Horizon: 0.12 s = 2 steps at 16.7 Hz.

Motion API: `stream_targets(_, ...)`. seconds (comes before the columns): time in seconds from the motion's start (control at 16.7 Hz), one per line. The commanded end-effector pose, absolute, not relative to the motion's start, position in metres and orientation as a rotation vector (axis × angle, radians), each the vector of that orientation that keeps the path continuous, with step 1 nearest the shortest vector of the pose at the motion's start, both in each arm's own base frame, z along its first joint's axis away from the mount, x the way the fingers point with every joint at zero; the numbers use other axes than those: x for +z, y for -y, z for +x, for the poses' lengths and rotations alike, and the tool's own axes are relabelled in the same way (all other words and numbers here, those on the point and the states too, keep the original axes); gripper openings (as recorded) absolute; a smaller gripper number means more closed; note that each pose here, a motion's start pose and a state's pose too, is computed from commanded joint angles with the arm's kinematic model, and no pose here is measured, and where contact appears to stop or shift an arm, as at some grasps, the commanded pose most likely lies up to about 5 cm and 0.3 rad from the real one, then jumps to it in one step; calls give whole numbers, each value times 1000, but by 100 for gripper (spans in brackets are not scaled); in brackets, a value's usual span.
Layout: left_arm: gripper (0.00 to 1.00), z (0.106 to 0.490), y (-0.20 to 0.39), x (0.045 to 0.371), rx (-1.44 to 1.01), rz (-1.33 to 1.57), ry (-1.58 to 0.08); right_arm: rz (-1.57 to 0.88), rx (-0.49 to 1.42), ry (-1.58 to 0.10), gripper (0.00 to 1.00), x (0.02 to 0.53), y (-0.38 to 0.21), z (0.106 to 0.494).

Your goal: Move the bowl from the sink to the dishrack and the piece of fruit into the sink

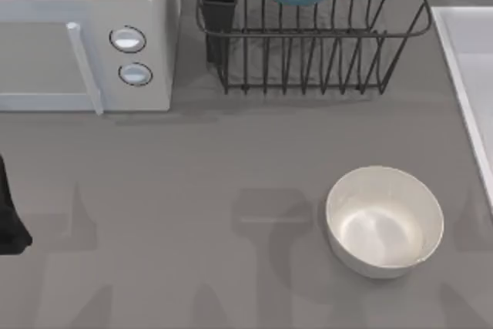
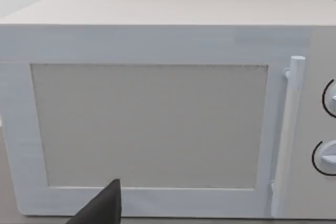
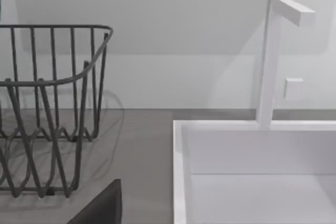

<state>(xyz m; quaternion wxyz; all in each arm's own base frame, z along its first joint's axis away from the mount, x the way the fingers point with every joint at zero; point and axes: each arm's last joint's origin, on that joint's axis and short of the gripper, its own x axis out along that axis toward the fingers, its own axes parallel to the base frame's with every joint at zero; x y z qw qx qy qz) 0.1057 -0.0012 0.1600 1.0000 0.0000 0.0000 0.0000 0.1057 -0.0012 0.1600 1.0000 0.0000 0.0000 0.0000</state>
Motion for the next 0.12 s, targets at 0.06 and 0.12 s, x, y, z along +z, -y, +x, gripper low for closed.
stream_targets(0.06, 100, 106, 1, 160, 0, 0, 0, 0, 0, 0, 100, 160, 1, 106)
stream_targets(0.12, 100, 106, 1, 160, 0, 0, 0, 0, 0, 0, 100, 160, 1, 106)
